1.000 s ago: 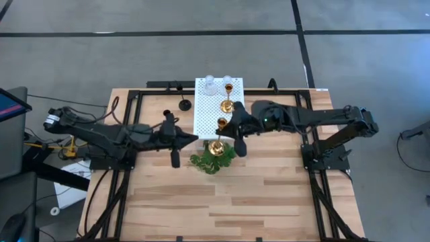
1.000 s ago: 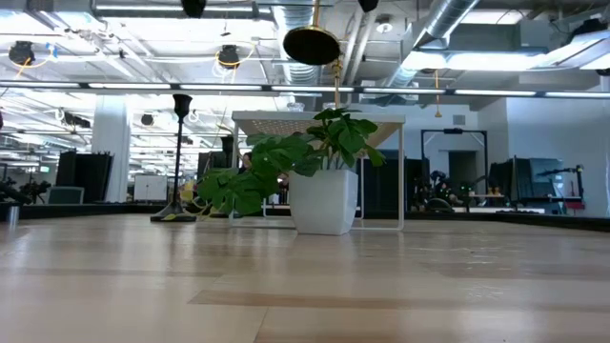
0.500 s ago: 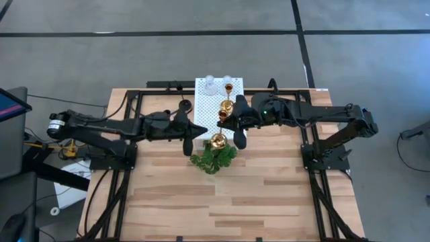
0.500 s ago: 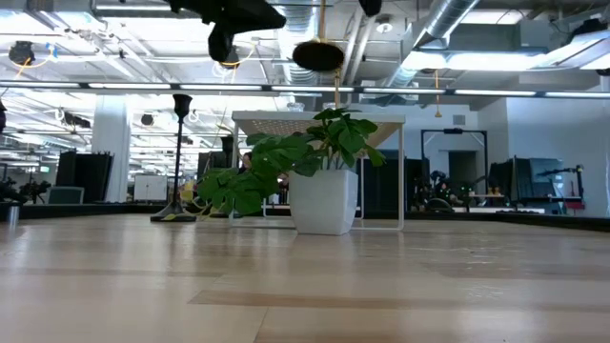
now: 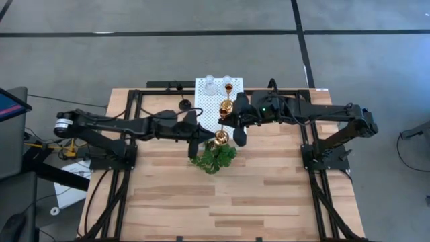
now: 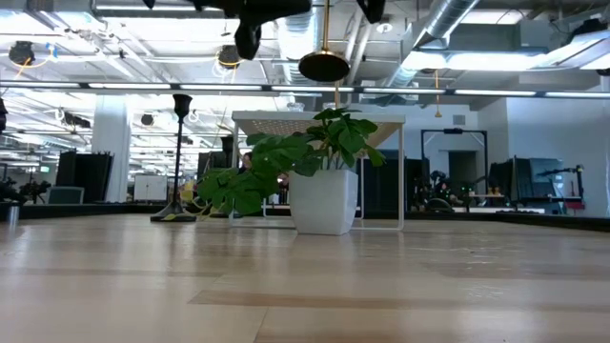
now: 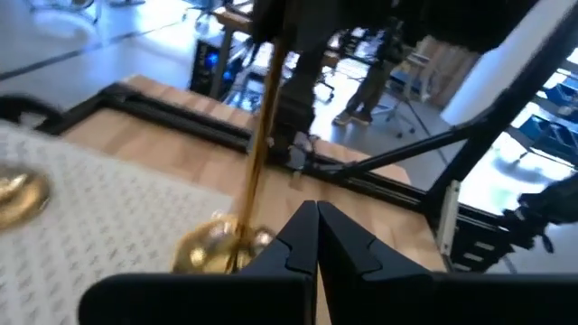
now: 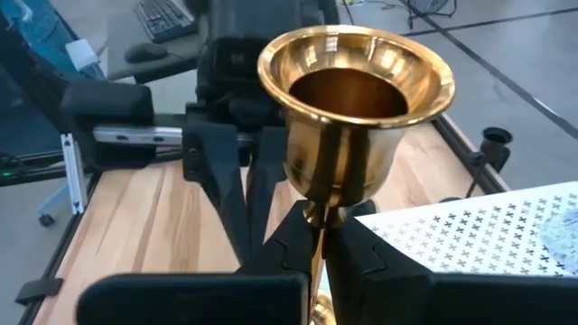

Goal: Pick & Place candle stick holders
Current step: Align the gold candle holder with the other gold candle holder on the shelf

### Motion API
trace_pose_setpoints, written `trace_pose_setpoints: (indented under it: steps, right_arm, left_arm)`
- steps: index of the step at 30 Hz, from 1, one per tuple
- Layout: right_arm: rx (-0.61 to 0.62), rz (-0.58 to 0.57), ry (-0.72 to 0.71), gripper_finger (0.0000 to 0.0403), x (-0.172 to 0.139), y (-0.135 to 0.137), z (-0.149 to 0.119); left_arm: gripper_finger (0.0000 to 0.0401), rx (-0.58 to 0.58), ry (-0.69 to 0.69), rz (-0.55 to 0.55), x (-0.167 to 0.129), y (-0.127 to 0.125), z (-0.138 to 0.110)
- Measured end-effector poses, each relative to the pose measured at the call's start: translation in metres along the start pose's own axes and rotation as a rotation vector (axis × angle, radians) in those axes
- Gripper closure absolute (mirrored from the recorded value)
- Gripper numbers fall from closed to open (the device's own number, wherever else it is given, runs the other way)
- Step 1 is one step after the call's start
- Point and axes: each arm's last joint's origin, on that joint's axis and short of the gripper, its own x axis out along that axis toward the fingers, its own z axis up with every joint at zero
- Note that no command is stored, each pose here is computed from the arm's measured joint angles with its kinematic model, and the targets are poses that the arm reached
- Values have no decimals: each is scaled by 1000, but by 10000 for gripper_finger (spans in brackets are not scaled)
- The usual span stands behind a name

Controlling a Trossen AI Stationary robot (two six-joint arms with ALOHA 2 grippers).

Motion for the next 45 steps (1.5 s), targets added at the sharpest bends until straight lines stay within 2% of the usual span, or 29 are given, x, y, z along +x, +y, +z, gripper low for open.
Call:
trace_pose_setpoints:
  steps: [9, 17, 22, 28, 37, 39, 45]
  right_arm:
    - [-8, -4, 15, 402, 0, -1, -1]
    - [-8, -1, 7, 402, 0, -1, -1]
    - [-13, 1, 5, 402, 0, -1, 0]
    - [-37, 36, 4, 401, 0, 2, 0]
    - [-55, 39, -42, 401, 0, 3, 4]
    - [-57, 40, -49, 401, 0, 3, 5]
    - [-57, 40, -55, 401, 0, 3, 5]
  left_arm:
    - [398, 182, -4, -11, 1, -1, 2]
    - [393, 227, -6, 11, 2, 0, 2]
    - [379, 228, -29, 108, 2, 2, 4]
    - [330, 227, -29, 118, 3, 4, 3]
    - [226, 214, -20, 105, 12, 6, -2]
    - [205, 211, -52, 99, 17, 6, -2]
    - [172, 207, -101, 90, 25, 6, -3]
